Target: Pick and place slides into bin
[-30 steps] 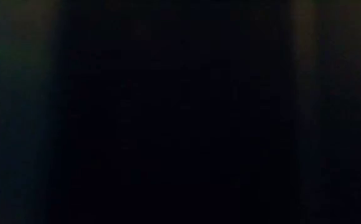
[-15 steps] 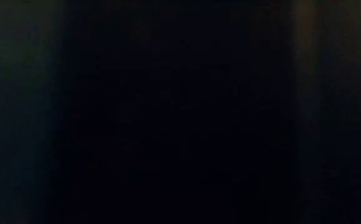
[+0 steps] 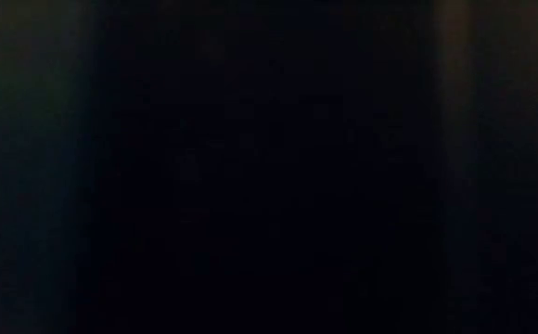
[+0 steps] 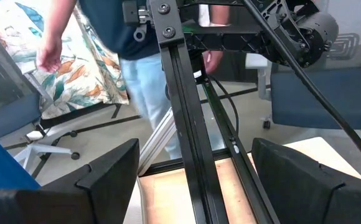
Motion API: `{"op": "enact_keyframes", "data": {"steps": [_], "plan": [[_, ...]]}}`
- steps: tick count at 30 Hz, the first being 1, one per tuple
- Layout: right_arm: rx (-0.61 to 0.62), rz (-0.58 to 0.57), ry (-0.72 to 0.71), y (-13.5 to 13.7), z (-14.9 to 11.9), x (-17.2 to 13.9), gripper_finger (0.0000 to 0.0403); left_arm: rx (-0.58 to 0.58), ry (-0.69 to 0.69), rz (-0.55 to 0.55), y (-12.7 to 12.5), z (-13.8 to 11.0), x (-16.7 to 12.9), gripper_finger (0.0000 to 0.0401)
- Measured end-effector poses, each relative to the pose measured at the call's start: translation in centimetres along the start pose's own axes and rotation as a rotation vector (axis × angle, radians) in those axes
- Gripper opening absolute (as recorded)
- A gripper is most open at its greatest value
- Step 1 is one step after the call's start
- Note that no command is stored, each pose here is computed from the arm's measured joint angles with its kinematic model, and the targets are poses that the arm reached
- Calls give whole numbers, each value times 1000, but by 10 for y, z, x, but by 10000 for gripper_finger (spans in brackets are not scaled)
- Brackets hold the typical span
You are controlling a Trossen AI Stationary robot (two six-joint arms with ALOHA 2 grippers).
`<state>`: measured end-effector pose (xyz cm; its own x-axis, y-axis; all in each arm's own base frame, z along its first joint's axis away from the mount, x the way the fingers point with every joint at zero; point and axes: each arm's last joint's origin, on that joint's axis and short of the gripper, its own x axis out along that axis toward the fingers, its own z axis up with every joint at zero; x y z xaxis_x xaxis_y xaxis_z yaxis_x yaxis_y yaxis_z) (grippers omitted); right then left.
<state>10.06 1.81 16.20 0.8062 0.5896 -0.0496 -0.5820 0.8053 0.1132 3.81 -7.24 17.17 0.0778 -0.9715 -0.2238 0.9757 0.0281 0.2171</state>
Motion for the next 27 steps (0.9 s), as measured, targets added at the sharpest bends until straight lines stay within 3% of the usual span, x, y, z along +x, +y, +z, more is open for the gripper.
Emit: {"op": "enact_keyframes", "data": {"steps": [18, 27], "plan": [[0, 0, 0, 0, 0, 0, 291, -5, 0, 6, 0, 0, 0, 298], [-10, -42, -4, -1, 0, 0, 291, -385, -76, 53, 4, 9, -1, 298]]}}
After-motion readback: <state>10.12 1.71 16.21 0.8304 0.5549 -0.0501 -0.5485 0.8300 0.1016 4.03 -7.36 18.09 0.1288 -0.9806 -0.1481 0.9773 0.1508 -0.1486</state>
